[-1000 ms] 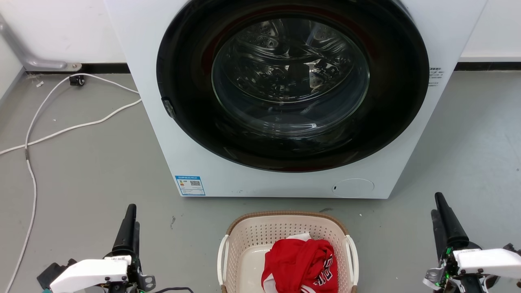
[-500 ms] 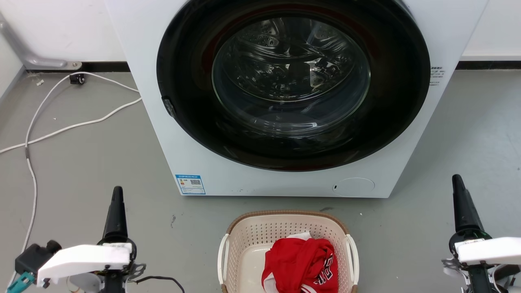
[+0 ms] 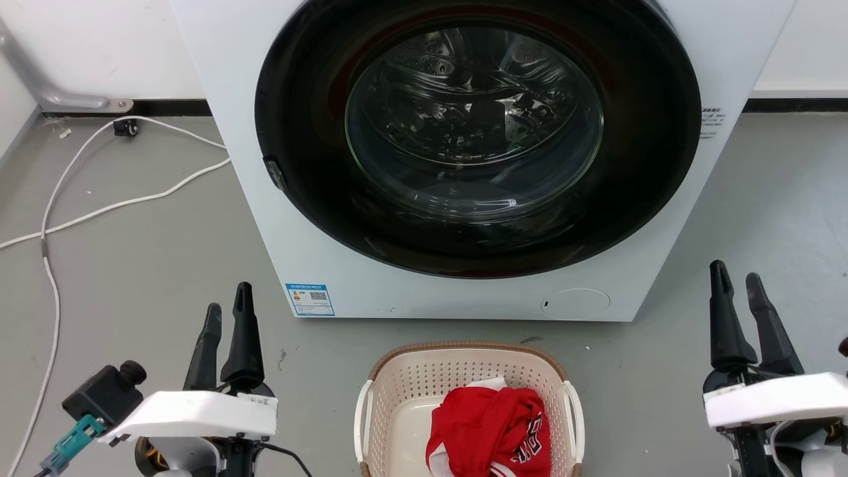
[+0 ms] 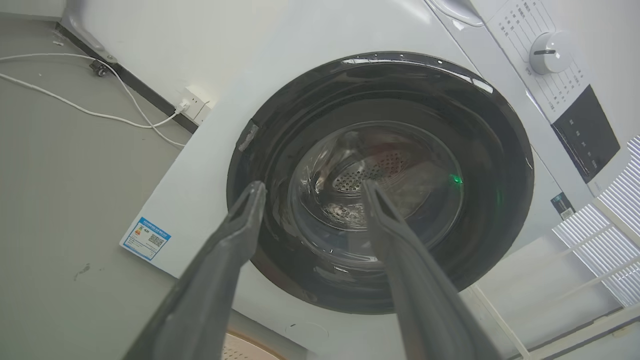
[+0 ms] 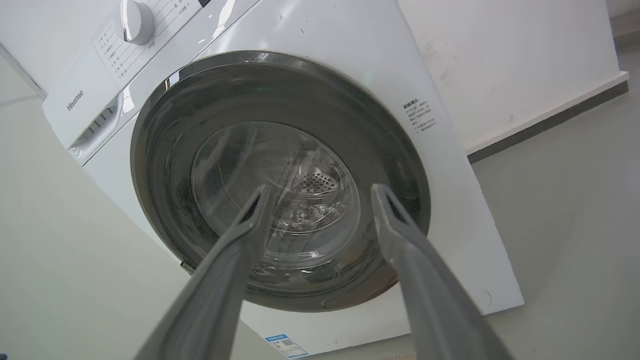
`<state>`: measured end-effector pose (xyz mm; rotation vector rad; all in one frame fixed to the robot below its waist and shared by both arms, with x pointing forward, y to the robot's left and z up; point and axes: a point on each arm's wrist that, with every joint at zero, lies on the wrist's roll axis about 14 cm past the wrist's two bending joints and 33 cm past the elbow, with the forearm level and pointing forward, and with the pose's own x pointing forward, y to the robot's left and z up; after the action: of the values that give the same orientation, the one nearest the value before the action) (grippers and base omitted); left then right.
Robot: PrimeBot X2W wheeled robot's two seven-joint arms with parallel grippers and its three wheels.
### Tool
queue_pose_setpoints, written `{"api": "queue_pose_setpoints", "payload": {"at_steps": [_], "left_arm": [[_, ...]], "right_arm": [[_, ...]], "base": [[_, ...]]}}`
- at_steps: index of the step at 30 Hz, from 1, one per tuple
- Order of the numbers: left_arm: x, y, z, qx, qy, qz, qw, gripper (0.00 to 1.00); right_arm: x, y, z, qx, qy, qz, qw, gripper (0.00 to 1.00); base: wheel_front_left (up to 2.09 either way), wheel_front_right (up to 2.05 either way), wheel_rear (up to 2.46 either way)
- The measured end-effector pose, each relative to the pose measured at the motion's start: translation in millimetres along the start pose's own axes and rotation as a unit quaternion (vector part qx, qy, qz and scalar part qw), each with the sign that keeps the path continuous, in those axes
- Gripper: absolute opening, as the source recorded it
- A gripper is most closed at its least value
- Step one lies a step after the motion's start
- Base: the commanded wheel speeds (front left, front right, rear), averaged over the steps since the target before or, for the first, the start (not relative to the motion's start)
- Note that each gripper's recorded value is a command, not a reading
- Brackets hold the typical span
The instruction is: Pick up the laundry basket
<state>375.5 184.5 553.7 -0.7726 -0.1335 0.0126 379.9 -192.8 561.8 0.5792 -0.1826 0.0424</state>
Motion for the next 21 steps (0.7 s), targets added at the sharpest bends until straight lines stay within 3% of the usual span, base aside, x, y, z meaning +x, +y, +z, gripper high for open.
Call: {"api": "queue_pose_setpoints", "payload": {"at_steps": [9,21], "left_arm": [[-1,-23,-1,0.092,-0.009,-0.045,0.995,1.0],[-6,-46,-16,0.207,0.0,-0.088,0.974,1.0]], "right_arm": [[-3,7,-1,-0.075,-0.002,0.014,0.997,1.0],[-7,4,-5,-0.15,0.002,0.018,0.989,1.0]], "base": [[0.0,0.0,0.0],[0.0,0.0,0.0]]}}
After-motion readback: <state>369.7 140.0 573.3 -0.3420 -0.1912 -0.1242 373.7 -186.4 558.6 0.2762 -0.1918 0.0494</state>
